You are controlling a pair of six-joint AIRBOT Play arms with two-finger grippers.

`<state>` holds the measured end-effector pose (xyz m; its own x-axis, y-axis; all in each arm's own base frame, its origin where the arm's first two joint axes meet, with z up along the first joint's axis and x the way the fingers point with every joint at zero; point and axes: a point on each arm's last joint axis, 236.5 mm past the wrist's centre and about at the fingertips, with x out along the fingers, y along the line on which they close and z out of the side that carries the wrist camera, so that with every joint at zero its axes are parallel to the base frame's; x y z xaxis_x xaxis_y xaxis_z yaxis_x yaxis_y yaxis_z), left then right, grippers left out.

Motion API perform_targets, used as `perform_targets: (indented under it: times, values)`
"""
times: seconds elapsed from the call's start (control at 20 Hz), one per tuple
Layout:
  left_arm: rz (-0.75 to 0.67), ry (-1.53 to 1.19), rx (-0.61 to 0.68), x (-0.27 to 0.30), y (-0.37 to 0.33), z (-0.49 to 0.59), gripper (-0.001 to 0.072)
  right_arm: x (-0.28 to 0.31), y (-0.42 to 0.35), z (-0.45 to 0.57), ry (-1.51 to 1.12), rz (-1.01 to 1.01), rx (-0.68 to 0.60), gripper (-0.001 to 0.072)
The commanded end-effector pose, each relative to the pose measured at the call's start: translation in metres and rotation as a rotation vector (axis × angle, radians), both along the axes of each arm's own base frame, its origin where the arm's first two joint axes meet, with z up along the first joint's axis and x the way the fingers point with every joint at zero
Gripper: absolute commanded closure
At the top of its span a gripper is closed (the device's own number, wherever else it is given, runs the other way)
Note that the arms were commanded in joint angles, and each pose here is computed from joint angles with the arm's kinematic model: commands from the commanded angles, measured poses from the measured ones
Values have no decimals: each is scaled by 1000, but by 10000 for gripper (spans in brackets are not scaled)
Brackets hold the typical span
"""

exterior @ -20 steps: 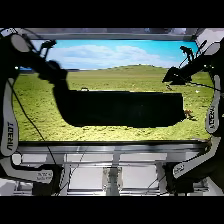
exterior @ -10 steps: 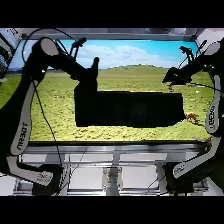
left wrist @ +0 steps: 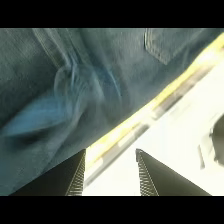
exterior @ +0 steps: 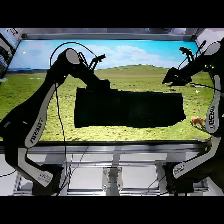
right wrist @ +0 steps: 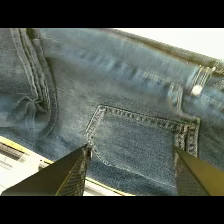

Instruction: Fold the clothes and pants, and hang the long-sleeved shirts on hangers.

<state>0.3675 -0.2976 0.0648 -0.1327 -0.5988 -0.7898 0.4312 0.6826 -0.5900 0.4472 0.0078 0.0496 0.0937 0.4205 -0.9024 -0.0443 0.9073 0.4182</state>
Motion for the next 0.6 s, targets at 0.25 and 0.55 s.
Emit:
perform_targets:
  times: [0.25,0.55]
  values:
    - [105,3,122,23,98,4,322,-5,-2,17,-27,-5,-18,166]
    - [346,109,322,33,207,-34,116,-8,-1,32,-61,-5,-28,166]
